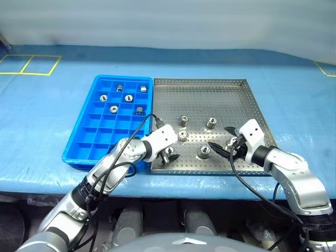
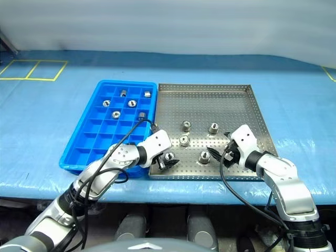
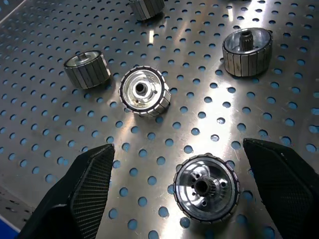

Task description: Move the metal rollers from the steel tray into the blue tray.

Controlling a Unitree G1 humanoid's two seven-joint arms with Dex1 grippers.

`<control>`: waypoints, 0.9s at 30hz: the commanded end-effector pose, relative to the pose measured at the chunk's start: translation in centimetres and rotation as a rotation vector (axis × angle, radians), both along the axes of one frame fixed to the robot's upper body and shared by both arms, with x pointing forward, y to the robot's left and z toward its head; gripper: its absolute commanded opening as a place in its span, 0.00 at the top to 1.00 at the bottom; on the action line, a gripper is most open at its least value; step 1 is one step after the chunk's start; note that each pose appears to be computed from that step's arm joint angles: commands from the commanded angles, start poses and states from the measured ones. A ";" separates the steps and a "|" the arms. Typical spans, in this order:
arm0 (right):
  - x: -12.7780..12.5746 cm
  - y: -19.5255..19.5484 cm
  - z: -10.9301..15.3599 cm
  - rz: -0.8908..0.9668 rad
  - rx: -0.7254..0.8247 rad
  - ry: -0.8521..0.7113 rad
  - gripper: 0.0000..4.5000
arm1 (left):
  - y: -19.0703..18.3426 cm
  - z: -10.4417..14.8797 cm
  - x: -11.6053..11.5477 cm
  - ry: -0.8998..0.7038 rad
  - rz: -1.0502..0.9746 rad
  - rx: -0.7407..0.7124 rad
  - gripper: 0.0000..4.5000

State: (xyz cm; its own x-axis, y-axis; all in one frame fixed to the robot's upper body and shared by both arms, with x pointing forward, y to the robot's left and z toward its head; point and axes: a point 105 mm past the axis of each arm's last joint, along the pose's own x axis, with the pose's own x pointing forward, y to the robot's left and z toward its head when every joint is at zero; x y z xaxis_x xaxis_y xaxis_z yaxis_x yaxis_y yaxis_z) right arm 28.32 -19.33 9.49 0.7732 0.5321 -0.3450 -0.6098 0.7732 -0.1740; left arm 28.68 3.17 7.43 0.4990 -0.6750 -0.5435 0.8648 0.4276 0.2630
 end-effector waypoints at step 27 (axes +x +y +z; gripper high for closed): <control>0.8 -0.3 1.3 -0.025 -0.019 -0.089 0.00 | -0.5 -0.9 1.0 0.066 0.052 -0.054 0.62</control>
State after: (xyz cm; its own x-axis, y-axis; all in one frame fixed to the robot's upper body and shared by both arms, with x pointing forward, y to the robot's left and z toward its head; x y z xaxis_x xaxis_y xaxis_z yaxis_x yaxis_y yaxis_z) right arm 28.83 -19.55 9.62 0.7974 0.5077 -0.3261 -0.5844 0.7843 -0.2081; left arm 29.31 2.22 5.86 0.4727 -0.6735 -0.5683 0.8728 0.4468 0.1964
